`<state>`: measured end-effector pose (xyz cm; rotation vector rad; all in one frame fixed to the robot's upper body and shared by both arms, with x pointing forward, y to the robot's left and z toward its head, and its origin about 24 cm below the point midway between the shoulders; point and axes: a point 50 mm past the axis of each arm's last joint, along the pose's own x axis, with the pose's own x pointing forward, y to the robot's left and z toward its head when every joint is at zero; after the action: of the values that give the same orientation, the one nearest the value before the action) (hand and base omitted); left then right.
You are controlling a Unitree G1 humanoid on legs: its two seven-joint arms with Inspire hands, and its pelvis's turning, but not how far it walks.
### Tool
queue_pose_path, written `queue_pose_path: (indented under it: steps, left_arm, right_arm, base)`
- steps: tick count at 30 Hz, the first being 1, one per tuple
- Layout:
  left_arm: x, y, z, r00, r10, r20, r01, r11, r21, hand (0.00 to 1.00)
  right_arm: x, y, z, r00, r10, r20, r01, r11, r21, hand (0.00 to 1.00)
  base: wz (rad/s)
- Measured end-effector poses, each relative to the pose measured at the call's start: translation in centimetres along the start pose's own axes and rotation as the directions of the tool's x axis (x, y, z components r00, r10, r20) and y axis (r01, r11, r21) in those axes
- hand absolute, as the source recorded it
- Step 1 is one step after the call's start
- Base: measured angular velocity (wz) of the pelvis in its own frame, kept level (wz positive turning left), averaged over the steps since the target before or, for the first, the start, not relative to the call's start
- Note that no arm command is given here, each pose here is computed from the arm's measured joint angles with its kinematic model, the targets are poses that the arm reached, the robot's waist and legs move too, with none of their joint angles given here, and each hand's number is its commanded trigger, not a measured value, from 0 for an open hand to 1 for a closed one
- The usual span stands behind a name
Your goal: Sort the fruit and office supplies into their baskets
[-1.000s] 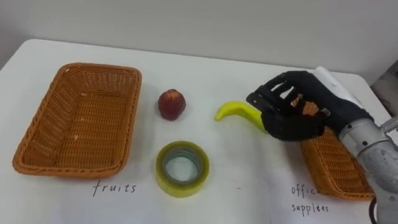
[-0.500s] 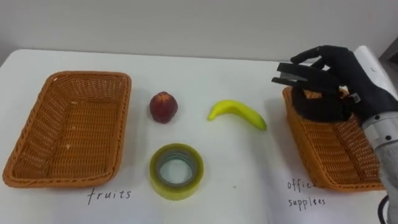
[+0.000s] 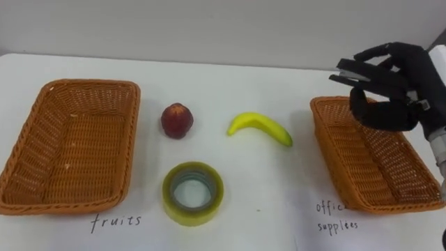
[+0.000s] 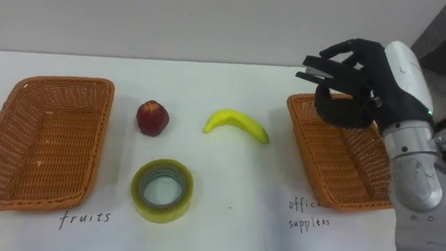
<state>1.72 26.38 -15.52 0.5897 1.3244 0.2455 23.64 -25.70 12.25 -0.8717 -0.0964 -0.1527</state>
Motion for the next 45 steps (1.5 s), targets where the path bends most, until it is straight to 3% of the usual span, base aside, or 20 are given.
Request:
queue_pose_path:
  steps: [26, 40, 41, 42, 43, 45]
  left_arm:
    - [0.2, 0.7, 0.1, 1.0, 0.006, -0.007, -0.006, 1.0, 0.003, 0.0]
    - [0.2, 1.0, 0.5, 1.0, 0.018, 0.002, -0.018, 1.0, 0.001, 0.0]
    - [0.2, 1.0, 0.5, 1.0, 0.018, 0.002, -0.018, 1.0, 0.001, 0.0]
    - [0.2, 1.0, 0.4, 1.0, 0.018, 0.002, -0.018, 1.0, 0.001, 0.0]
    - [0.2, 1.0, 0.3, 1.0, 0.018, -0.001, -0.018, 1.0, 0.002, 0.0]
    - [0.1, 1.1, 0.5, 1.0, 0.022, 0.007, -0.022, 1.0, 0.0, 0.0]
  right_arm:
    - [-2.4, 3.1, -6.6, 0.944, 0.143, -0.298, -0.149, 0.989, 0.003, 1.0]
    - [-2.7, 3.4, -6.9, 0.928, 0.181, -0.325, -0.205, 0.978, -0.04, 1.0]
    - [-2.7, 3.4, -7.0, 0.926, 0.179, -0.332, -0.206, 0.978, -0.045, 0.92]
    - [-2.7, 3.4, -7.0, 0.925, 0.179, -0.335, -0.207, 0.977, -0.051, 0.31]
    - [-2.7, 3.4, -7.0, 0.924, 0.179, -0.337, -0.208, 0.977, -0.05, 0.0]
    - [-2.7, 3.4, -7.1, 0.923, 0.18, -0.339, -0.209, 0.977, -0.05, 0.0]
  base:
    - [0.0]
    - [-0.03]
    - [0.0]
    - [0.0]
    - [0.0]
    - [0.0]
